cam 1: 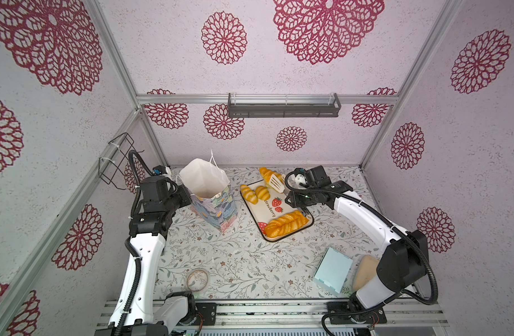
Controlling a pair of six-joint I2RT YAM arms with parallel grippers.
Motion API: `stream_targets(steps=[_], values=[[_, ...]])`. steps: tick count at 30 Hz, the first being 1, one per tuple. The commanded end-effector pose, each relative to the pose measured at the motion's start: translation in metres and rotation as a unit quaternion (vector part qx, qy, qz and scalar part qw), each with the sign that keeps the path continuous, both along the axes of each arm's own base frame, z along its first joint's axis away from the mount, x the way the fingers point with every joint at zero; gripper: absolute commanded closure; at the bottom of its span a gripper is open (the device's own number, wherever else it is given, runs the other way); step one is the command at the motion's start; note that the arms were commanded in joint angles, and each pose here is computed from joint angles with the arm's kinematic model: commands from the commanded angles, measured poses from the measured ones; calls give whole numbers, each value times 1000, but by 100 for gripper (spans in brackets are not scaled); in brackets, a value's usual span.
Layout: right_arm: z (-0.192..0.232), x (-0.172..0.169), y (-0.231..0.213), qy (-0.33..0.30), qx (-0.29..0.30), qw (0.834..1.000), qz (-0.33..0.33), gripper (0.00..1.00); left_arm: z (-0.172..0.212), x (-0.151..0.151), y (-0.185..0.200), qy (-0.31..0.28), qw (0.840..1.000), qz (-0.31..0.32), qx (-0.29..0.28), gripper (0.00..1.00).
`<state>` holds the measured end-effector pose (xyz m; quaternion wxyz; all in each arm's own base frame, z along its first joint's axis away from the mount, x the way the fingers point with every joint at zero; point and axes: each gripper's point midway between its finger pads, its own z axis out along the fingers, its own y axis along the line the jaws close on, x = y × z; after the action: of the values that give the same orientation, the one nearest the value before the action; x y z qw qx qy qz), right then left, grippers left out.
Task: Place the fake bread into the paper bag
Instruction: 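Carry the croissant in the tongs over the paper bag mouth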
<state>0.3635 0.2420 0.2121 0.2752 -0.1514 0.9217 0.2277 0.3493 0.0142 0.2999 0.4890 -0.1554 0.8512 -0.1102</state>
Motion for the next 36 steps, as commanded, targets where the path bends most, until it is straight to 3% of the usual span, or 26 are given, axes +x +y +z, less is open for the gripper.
stream_targets(steps=[1,36], values=[[60,-3,16,-66,53,996,22,57,4,-2,2,-9,1000,3,-1,87],[124,-56,73,-129,91,976,151,56,3,-1,2,-8,1000,3,-3,87]])
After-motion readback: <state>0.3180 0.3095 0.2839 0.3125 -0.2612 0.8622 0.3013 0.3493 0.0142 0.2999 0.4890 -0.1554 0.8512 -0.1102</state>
